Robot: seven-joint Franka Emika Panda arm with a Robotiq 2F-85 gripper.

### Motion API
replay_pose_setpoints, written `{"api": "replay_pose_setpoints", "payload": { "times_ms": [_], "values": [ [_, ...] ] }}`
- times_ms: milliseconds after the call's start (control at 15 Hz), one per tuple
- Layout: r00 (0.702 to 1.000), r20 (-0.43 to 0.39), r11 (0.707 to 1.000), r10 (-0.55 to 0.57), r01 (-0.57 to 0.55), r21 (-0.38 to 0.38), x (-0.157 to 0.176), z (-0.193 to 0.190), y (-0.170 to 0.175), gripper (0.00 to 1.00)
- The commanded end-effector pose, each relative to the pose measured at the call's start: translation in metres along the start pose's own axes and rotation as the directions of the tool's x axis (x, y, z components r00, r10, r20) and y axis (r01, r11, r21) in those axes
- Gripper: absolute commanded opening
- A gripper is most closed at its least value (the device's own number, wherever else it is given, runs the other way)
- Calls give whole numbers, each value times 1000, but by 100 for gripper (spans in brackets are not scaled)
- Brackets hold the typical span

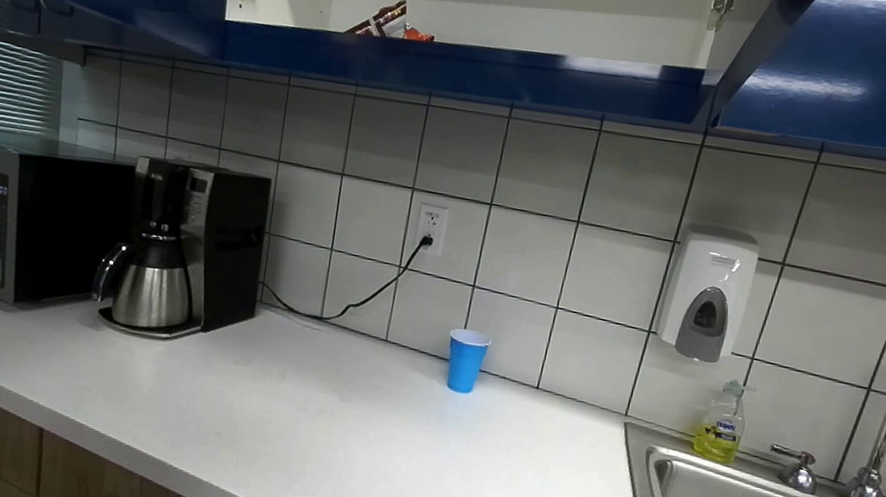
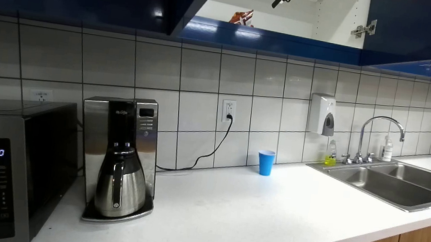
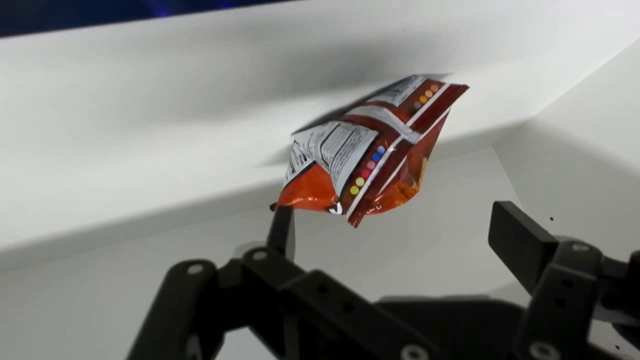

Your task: Put the packet in the cabinet

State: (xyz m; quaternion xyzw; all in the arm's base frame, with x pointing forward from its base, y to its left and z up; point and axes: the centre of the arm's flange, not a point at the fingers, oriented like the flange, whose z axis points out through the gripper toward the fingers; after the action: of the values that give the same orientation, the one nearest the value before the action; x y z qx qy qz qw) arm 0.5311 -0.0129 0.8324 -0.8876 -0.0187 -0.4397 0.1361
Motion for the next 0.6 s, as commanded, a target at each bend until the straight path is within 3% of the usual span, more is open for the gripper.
{"api": "replay_pose_setpoints", "payload": {
  "times_ms": [0, 267, 533],
  "values": [
    [997, 63, 999, -38, 39, -3, -31, -24, 3, 100],
    [981, 187, 997, -56, 63, -35, -49, -36, 3, 100],
    [934, 352, 995, -63, 85, -46, -69, -39, 4, 100]
  ]
}}
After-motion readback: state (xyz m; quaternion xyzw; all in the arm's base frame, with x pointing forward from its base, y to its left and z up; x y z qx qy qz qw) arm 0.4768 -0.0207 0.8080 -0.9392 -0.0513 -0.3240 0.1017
